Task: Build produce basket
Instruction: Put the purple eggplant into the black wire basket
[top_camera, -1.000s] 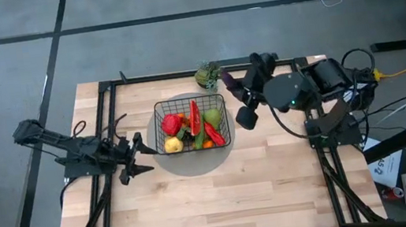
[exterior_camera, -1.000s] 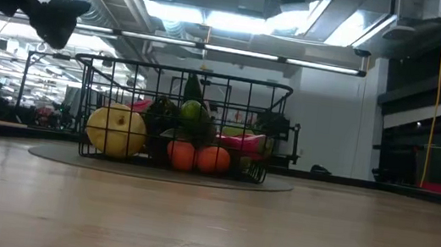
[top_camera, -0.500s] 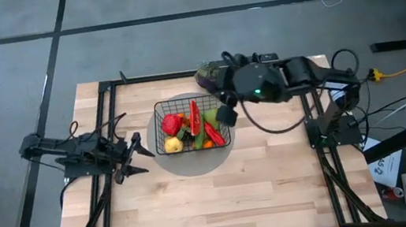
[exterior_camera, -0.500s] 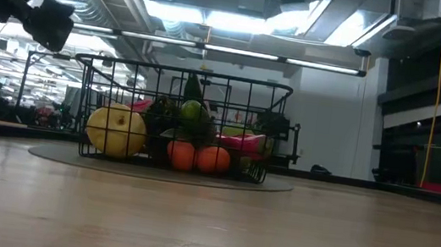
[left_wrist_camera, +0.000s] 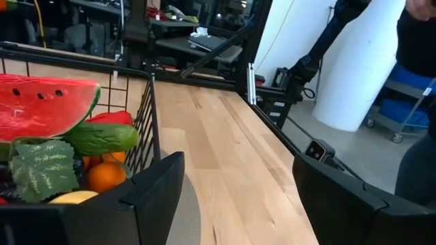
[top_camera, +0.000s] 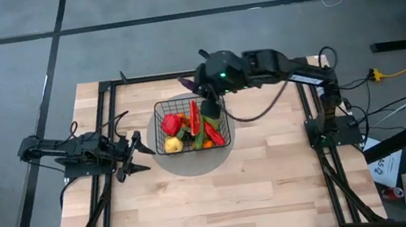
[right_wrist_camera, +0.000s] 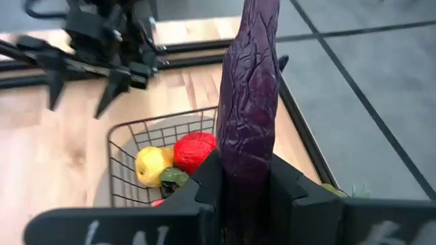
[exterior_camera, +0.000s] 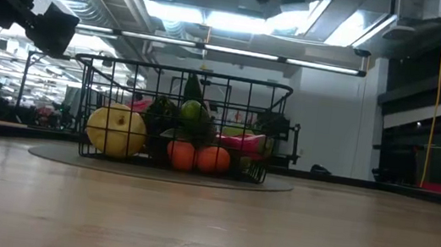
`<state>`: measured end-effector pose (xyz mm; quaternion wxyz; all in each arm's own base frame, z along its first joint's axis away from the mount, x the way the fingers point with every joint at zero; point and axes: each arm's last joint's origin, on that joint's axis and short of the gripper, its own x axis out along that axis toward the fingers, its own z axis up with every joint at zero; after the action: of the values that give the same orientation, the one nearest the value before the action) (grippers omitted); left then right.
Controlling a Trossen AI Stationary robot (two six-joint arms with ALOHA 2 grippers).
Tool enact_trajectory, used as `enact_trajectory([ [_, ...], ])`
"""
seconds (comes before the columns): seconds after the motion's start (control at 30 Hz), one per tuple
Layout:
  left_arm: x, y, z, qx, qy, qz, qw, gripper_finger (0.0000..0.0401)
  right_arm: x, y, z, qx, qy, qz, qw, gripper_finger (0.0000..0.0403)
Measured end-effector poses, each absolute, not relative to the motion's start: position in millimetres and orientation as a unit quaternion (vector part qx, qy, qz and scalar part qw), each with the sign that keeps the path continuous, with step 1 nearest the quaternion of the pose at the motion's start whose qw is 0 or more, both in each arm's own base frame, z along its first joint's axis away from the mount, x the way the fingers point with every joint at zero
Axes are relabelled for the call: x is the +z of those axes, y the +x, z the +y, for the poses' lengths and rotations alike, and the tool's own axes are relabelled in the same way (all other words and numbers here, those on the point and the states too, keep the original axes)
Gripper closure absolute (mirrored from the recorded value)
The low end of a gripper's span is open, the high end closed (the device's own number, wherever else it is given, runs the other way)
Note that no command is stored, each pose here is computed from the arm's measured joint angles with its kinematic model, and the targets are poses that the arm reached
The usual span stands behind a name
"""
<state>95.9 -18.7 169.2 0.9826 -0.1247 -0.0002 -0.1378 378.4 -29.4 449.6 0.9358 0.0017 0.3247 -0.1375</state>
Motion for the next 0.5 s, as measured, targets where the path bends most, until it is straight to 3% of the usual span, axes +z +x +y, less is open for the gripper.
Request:
enact_trajectory([
  [0.27, 169.1, 95.9, -18.6, -0.135, -0.125, 0.000, 0.983, 0.0131, 407.4, 412.4, -64.9, -0.100, 0.034, 0.374, 0.922, 0.0346],
  [0.5, 169.1, 96.0, -18.6, -0.135, -0.125, 0.000, 0.983, 0.0131, 373.7, 449.7, -57.9, -0.032, 0.091, 0.367, 0.925, 0.0343],
])
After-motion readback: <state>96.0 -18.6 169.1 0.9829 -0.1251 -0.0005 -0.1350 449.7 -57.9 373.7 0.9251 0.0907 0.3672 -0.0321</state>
